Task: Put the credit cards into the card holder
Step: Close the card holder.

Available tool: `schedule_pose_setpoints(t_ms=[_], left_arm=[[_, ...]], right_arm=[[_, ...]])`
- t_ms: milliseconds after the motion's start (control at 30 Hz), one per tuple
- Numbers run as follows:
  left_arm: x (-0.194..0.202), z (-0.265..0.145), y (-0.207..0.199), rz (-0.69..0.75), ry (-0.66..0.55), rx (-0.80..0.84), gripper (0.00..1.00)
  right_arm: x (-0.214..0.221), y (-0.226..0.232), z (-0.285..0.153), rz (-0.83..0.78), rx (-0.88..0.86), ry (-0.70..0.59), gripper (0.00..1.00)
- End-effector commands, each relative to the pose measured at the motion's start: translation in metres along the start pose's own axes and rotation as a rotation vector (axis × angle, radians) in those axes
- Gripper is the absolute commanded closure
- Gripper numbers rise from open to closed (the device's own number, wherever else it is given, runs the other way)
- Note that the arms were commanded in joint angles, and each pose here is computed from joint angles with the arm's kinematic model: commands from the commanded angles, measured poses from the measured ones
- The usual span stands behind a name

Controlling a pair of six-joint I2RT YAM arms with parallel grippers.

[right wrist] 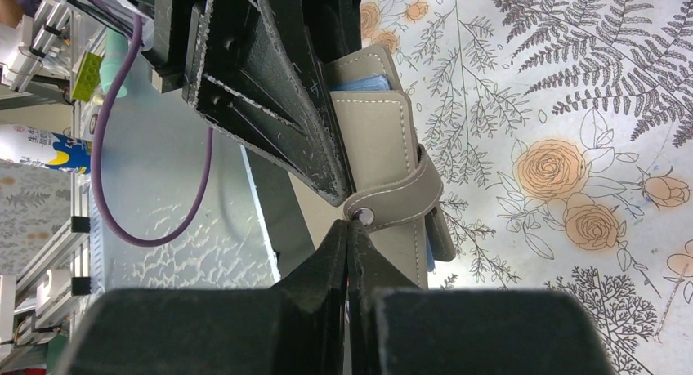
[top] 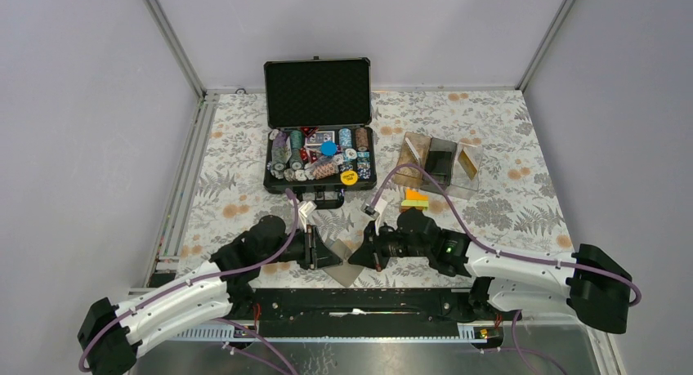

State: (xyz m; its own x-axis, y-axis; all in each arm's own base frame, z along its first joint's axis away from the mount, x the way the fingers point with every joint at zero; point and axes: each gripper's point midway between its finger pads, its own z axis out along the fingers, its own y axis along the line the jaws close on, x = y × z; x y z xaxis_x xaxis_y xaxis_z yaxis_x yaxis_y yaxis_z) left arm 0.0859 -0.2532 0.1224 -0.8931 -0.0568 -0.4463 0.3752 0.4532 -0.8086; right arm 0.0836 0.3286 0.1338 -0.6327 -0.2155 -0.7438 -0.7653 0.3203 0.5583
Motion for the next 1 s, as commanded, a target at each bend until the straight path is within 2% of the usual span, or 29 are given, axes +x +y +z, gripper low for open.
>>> schedule_pose_setpoints(t_ms=[0,600,967], left_arm=[[-0.029,-0.003,-0.034,0.054,-0.081,0.092,1.0],[-0.03,-0.002,-0.033,0.052,-0.085,0.087,1.0],[-0.026,-0.003,-0.042,0.081,-0.068,0.146,1.0]], right_arm=[[-0.015,0.018,0.004,-0.045,-0.062,-0.015,1.0],[0.005,0.009,0.014,-0.038,-0.028,0.074,1.0],[0.016,0.008,0.031,-0.007,-0.052,0.121,1.0]])
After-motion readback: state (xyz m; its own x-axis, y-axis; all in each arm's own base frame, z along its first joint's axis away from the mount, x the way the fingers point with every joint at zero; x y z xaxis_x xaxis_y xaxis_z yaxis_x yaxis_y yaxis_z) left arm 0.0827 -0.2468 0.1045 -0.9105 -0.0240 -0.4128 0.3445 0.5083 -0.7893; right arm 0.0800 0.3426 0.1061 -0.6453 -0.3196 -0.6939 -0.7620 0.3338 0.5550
